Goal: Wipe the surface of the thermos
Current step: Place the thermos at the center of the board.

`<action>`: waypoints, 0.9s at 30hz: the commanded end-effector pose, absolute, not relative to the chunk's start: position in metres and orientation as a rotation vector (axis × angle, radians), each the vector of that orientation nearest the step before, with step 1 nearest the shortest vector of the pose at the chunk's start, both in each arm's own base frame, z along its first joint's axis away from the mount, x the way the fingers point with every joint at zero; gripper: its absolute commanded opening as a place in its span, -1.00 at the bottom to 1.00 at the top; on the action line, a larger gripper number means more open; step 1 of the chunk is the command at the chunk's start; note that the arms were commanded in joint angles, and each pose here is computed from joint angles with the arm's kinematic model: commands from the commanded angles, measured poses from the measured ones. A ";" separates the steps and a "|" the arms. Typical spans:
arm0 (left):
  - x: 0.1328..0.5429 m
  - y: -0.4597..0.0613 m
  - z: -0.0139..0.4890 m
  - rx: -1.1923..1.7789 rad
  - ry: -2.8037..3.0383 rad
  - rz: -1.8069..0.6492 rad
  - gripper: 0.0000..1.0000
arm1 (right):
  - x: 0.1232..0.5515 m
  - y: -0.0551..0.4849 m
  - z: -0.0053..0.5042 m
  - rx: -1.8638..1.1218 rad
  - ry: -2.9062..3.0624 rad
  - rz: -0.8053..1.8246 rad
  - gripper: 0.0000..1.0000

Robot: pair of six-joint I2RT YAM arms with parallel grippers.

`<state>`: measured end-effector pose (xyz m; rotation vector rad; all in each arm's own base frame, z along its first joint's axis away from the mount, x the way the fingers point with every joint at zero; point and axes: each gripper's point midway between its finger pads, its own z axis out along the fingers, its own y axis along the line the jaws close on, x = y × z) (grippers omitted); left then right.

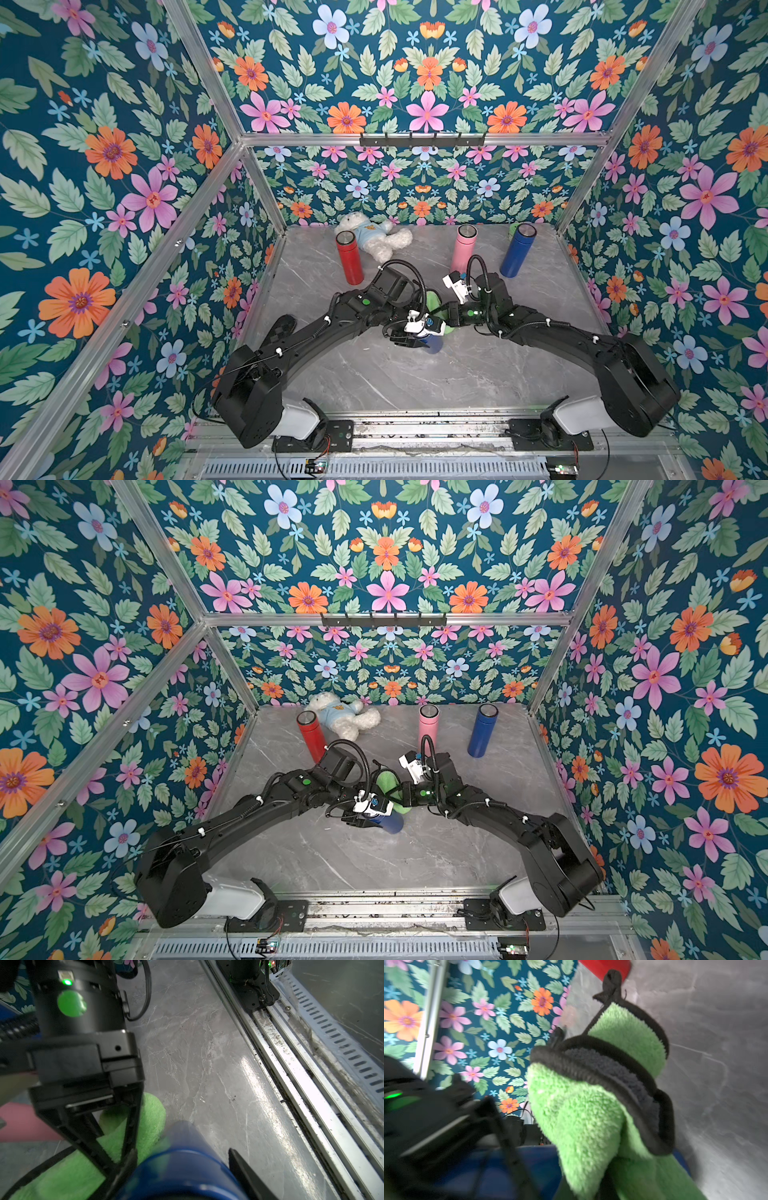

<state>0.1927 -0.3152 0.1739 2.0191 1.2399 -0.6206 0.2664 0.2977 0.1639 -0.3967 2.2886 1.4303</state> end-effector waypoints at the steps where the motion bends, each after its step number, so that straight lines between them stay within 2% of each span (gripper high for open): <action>1: 0.206 -0.311 0.166 2.050 1.248 -0.511 -1.00 | 0.249 0.297 0.157 -0.400 2.362 1.493 -1.00; 13: 0.217 -0.313 0.180 1.934 1.438 -0.532 -1.00 | 0.246 0.278 0.069 -0.235 2.548 1.338 -1.00; 17: 0.225 -0.314 0.179 1.867 1.597 -0.558 -1.00 | 0.246 0.270 0.066 -0.208 2.570 1.271 -1.00; 27: 0.237 -0.316 0.173 1.687 1.813 -0.589 -1.00 | 0.246 0.252 0.093 -0.210 2.548 1.127 -1.00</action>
